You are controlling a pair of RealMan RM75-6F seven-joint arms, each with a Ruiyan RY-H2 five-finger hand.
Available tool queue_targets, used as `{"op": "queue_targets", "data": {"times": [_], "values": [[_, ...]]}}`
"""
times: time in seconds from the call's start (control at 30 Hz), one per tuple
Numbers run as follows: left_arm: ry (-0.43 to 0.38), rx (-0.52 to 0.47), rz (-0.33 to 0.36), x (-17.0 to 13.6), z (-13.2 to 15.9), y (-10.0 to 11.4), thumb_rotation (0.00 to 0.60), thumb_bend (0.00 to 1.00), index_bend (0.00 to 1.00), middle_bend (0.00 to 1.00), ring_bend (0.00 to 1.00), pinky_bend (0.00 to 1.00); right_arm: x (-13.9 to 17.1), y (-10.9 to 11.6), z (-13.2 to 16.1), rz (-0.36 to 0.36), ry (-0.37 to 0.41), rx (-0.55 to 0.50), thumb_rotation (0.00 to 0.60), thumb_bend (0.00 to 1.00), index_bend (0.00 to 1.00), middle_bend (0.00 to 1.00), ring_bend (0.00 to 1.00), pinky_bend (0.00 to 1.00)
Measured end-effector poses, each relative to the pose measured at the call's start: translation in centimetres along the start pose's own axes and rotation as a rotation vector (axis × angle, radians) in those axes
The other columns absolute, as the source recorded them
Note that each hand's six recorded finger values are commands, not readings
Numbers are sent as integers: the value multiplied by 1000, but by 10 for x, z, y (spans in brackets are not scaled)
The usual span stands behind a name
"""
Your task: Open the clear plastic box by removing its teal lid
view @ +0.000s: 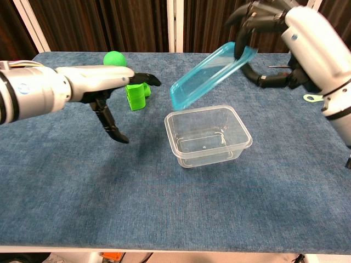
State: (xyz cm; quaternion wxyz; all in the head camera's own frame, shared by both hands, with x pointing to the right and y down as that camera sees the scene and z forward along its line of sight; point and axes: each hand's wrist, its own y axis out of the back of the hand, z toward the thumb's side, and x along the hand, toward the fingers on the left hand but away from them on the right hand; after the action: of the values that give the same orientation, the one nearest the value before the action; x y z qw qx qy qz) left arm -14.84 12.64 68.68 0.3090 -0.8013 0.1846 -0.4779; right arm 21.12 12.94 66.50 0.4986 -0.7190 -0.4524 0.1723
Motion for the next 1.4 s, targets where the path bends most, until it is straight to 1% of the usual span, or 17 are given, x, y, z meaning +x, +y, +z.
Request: {"op": "queue_targets", "data": {"times": [0.1,0.23,0.33,0.47,0.53,0.57,0.6,0.67,0.7,0.8,0.83,0.97,1.03,1.17,1.23,1.3,1.4], "values": [[19,10,20,-4,-10,4,600,61,0,3,0,0,-3,11,-11,-37,-28,16,600,415,829,278,33,0],[52,35,85,-11,-24,14,600,61,0,3,0,0,-2,30,-35,-62,-76,73,600,414,832,281,33,0],[90,54,149,-22,-41,24,600,61,0,3,0,0,-2,44,-58,-68,-136,104,600,415,832,281,33,0],[148,62,213,-41,-68,35,600,61,0,3,0,0,-3,52,-86,-52,-211,146,600,413,805,274,33,0],[176,49,233,-51,-82,38,600,61,0,3,0,0,-3,53,-99,-35,-245,173,600,410,717,255,28,0],[188,41,243,-55,-87,39,600,61,0,3,0,0,-2,52,-104,-22,-259,182,600,406,623,230,19,0],[200,34,253,-59,-92,40,600,61,0,3,0,0,-1,48,-109,1,-277,188,600,388,405,174,8,0],[232,14,277,-70,-104,42,600,61,0,3,0,0,2,41,-116,53,-301,191,600,332,106,66,0,0],[244,3,287,-74,-109,42,600,61,0,3,0,0,6,34,-120,99,-315,192,600,285,13,21,0,0],[284,-34,319,-88,-124,43,600,60,0,3,0,0,19,23,-127,211,-342,180,600,169,0,0,0,0],[299,-49,333,-93,-130,43,600,61,0,3,0,0,23,22,-127,232,-347,174,600,139,0,0,0,0],[349,-75,363,-114,-149,42,600,61,0,3,0,0,41,30,-123,295,-364,152,600,101,0,0,0,0],[374,-89,370,-126,-158,41,600,60,0,3,0,0,51,40,-119,328,-375,132,600,91,0,0,0,0],[406,-125,387,-146,-171,43,600,61,6,4,0,0,73,73,-113,385,-393,103,600,96,0,14,0,0],[442,-133,406,-162,-183,45,600,61,25,21,0,0,87,98,-113,398,-408,105,600,107,9,54,0,0],[480,-119,424,-178,-195,46,600,61,36,36,0,0,98,120,-111,373,-432,79,600,140,60,100,8,26],[537,-52,448,-200,-211,48,600,61,53,39,0,0,106,142,-109,327,-481,40,600,165,126,147,28,55]]}}
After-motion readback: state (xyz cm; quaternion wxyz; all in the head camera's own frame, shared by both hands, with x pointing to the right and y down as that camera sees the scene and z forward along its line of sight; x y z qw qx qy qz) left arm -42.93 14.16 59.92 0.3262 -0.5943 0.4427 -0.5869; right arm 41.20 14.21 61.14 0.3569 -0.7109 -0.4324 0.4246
